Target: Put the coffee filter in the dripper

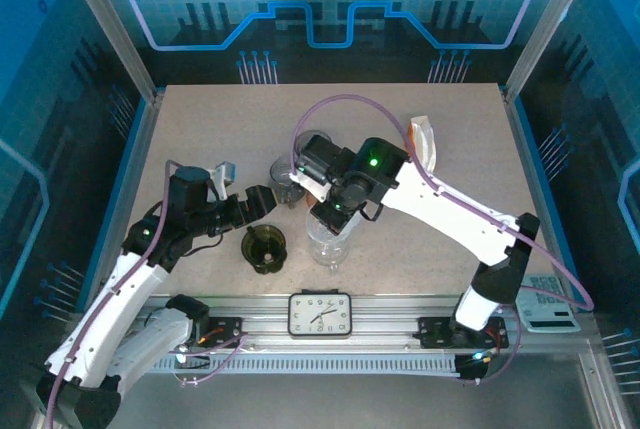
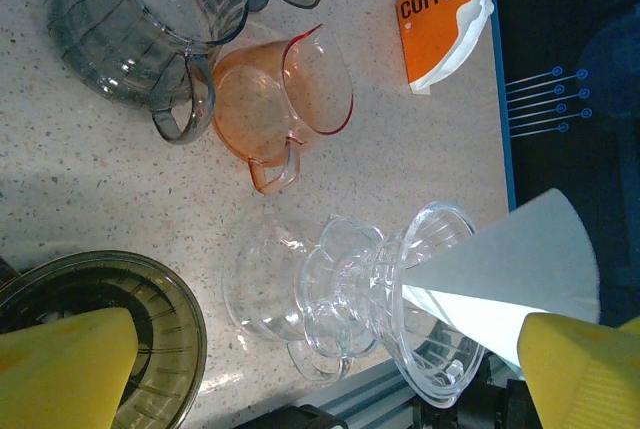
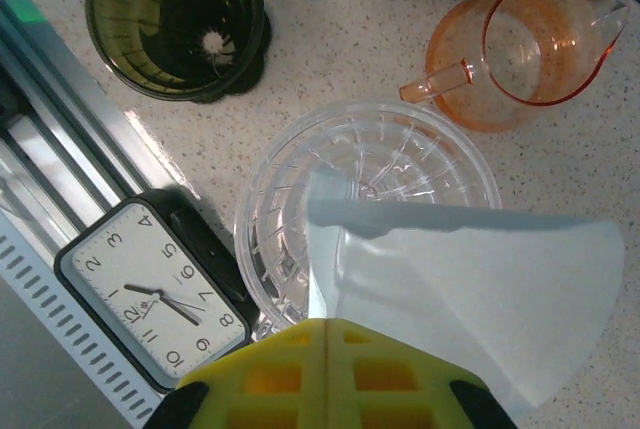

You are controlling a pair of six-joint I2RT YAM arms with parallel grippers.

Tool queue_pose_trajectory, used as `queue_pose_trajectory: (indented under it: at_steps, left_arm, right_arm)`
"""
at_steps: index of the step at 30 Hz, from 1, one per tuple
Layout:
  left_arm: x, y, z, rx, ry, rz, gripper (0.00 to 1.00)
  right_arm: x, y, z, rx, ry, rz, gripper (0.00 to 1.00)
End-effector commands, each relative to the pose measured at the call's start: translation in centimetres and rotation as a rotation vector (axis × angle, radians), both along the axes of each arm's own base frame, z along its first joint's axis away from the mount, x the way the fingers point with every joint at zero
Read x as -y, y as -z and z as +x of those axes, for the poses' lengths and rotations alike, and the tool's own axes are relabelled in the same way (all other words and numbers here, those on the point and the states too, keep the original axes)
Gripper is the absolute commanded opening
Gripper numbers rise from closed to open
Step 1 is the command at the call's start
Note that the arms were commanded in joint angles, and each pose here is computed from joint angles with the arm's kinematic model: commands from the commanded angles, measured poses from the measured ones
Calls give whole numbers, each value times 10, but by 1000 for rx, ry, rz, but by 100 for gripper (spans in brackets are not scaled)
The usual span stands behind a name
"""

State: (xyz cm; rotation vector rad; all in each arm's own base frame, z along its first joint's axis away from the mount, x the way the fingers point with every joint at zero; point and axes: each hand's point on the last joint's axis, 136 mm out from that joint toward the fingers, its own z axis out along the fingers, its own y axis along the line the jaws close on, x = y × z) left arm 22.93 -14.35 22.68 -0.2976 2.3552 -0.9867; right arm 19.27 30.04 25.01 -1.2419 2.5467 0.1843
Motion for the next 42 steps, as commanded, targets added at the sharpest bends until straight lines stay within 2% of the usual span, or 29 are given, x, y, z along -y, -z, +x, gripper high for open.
queue_pose_trajectory:
  at_steps: [1,26,30,32,35,38,42]
  left_arm:
    - [1,-13,-3,45,29,10,99]
    - [2,-9,-4,33,20,-6,99]
    - [3,-10,-4,35,24,-12,99]
    - [5,-11,-4,37,32,-22,99]
    - [11,-14,-2,38,54,-48,97]
    - [19,-19,0,35,90,-76,91]
    - [32,-26,3,51,141,-70,88]
  right_arm:
    - [-5,2,-5,-7,-39,-31,0]
    - [-22,57,-7,-95,4,21,0]
    - [-21,50,-8,-83,10,45,15]
    - [-19,41,-7,-60,13,71,29]
    - [-17,27,-6,-26,24,114,43]
    - [-11,15,-3,5,53,154,49]
    - [4,2,9,50,144,227,52]
